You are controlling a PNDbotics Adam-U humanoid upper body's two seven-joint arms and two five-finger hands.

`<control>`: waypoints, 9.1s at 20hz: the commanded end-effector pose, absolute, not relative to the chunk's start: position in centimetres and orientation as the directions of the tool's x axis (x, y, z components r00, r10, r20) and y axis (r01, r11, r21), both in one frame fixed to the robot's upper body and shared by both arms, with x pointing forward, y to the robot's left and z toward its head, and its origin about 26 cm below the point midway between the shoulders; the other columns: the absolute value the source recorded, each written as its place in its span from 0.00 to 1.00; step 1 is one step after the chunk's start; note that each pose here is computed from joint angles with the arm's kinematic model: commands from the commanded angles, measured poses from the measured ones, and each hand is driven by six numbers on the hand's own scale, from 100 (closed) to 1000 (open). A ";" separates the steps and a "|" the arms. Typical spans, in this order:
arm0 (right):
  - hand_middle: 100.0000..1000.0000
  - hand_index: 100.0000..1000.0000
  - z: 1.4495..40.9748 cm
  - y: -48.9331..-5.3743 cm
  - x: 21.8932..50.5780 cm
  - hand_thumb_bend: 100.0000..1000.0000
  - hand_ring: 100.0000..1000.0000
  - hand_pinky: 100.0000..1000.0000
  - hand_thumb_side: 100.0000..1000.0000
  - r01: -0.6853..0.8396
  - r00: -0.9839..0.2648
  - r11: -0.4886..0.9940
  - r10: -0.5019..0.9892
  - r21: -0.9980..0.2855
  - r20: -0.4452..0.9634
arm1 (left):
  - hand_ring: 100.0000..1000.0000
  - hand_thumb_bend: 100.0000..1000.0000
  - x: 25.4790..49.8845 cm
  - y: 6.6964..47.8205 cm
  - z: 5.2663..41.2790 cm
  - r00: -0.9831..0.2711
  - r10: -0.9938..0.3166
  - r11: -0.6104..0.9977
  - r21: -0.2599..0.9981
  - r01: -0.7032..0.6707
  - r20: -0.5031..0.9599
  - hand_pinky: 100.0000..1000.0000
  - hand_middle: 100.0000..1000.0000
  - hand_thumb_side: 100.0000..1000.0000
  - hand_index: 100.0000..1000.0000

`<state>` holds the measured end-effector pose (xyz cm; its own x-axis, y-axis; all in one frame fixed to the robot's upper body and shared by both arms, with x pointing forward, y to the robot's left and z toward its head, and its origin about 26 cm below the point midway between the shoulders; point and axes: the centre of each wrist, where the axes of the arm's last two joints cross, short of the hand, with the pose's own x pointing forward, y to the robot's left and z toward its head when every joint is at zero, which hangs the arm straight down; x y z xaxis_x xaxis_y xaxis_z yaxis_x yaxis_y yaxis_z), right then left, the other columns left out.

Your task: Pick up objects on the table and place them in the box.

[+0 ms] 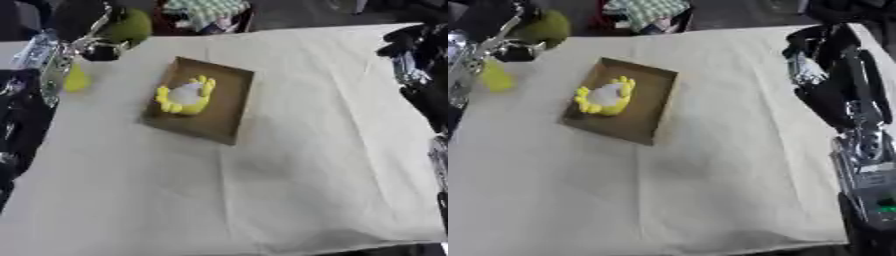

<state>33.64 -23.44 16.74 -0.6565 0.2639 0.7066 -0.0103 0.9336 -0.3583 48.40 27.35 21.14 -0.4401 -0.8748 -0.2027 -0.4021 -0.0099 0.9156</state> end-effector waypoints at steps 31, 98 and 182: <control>0.58 0.89 17.7 -23.5 33.7 0.00 0.58 0.70 0.42 -0.013 -0.678 0.931 0.259 -0.364 0.687 | 0.61 0.46 46.4 28.6 25.7 -0.499 -0.828 0.000 0.891 -0.454 -0.255 0.65 0.69 0.53 0.84; 0.58 0.89 17.7 -23.8 33.8 0.00 0.58 0.70 0.42 -0.017 -0.675 0.929 0.261 -0.369 0.690 | 0.50 0.14 45.2 43.7 14.0 0.225 -0.966 0.083 0.980 -0.183 0.124 0.59 0.52 0.28 0.73; 0.58 0.90 16.8 -25.3 33.5 0.00 0.59 0.71 0.43 0.021 -0.642 0.921 0.311 -0.389 0.700 | 0.56 0.00 36.2 31.3 15.8 -0.628 -0.697 0.698 0.530 -0.482 0.346 0.60 0.62 0.78 0.79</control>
<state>33.49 -24.70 16.08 -0.6302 0.2873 0.7213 -0.0030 0.9281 -0.3723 36.53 31.63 14.35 -0.6070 -0.7111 0.3547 -0.4676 0.6805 0.5641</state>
